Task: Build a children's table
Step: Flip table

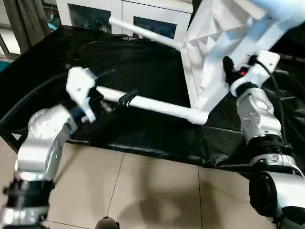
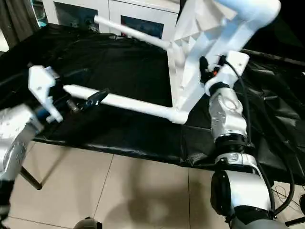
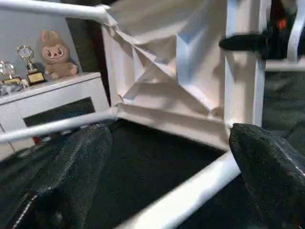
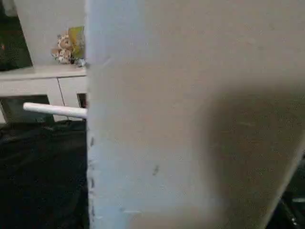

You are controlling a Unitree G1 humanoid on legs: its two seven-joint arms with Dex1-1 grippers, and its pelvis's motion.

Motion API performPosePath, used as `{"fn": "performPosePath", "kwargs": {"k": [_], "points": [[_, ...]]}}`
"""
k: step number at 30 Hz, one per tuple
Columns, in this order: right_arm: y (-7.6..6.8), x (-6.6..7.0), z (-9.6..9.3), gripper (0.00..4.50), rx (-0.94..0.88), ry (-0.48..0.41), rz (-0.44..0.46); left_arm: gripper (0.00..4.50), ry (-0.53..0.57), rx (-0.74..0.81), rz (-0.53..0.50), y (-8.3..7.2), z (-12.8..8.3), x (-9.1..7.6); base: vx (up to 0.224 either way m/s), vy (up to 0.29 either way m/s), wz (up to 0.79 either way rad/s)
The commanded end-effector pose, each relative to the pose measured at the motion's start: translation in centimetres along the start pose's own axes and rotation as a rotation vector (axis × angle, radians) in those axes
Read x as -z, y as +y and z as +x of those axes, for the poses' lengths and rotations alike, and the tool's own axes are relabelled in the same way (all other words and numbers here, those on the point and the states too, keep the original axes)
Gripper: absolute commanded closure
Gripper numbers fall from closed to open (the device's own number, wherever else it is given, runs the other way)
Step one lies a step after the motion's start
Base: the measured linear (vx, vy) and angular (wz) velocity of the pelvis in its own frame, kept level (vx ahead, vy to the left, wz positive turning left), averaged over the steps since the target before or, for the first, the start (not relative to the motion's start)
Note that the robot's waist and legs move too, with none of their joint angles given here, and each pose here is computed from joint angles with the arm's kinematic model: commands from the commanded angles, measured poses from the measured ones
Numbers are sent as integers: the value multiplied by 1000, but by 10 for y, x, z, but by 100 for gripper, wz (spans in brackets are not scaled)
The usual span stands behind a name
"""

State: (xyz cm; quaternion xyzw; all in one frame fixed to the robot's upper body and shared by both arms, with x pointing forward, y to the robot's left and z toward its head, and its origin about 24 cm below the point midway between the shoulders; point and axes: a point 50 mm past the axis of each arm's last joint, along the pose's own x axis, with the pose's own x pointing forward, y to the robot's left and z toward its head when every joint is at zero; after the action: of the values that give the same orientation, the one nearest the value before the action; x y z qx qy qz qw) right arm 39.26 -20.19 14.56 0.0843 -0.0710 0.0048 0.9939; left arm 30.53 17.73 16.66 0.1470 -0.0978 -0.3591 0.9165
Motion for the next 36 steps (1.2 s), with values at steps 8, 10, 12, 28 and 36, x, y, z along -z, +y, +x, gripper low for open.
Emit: {"fn": "performPosePath", "kwargs": {"k": [8, 10, 12, 28, 36], "points": [[9, 1, 7, 251, 33, 37, -113, 0, 60, 99, 129, -10, 30, -3, 0, 0, 0], [12, 3, 8, 196, 24, 52, -117, 0, 80, 106, 184, -12, 36, -2, 0, 0, 0], [14, 4, 9, 182, 15, 67, -122, 0, 86, 107, 215, -13, 40, -2, 0, 0, 0], [17, 33, 3, 136, -18, 197, -205, 0, -100, 1, 519, -14, 65, -46, 0, 0, 0], [12, 45, -1, 171, -33, 251, -265, 0, -187, -30, 658, -17, 63, -59, 0, 0, 0]]}}
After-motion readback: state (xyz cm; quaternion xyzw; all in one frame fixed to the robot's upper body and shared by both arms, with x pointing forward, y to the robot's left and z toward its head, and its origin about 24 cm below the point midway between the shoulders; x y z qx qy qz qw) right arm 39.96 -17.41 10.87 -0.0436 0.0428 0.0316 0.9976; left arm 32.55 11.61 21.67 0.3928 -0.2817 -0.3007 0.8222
